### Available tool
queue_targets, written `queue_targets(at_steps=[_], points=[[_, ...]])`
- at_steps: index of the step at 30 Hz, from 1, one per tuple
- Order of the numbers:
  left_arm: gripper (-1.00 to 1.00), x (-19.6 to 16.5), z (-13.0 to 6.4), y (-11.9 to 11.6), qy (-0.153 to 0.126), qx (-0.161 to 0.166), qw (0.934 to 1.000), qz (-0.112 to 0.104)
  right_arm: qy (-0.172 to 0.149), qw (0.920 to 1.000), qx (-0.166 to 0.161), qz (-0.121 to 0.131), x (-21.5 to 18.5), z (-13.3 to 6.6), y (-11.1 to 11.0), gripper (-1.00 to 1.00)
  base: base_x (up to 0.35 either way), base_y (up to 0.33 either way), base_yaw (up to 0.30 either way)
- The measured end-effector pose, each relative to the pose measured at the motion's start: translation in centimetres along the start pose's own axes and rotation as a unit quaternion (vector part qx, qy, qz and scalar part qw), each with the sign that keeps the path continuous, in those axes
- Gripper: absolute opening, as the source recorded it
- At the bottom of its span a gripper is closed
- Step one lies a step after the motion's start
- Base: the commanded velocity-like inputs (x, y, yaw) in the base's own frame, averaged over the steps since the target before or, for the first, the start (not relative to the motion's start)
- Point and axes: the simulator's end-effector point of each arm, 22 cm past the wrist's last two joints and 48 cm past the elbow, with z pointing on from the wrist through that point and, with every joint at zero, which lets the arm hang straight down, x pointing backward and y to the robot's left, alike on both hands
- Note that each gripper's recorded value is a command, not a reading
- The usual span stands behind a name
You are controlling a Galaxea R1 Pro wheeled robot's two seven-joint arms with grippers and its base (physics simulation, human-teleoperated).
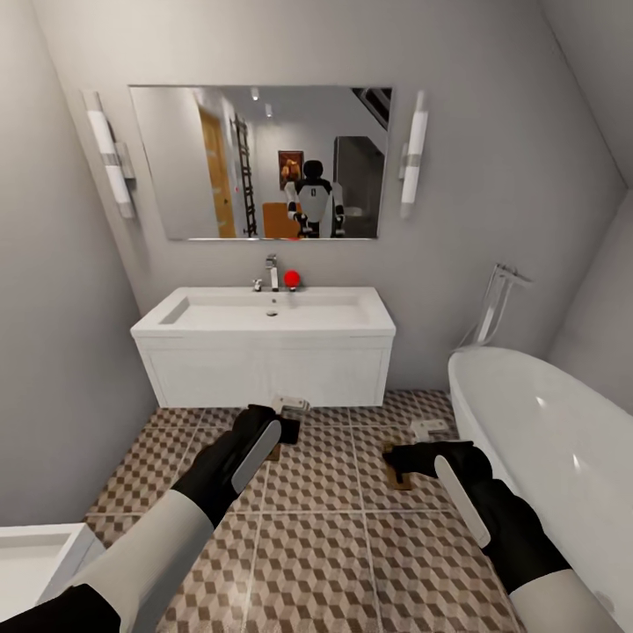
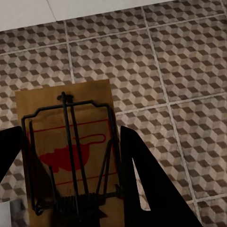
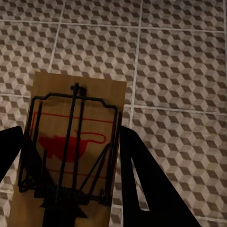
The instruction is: Take the four mousetraps from the cabinet in the bathroom and place them on the bathroom floor. Make sure all four end up on the same floor surface, and ensure that at least two of them are either under or directly next to the same bathroom sink.
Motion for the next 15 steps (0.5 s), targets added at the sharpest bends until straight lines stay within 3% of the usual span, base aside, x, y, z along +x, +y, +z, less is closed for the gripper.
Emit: queue_targets(at_steps=[15], points=[[-1.00,1.8,2.6,-0.2,0.006,0.003,1.0000,-0.001,-0.005,1.0000,-0.006,-0.003,0.9,1.9,0.3,-1.00,0.000,0.000,0.000]])
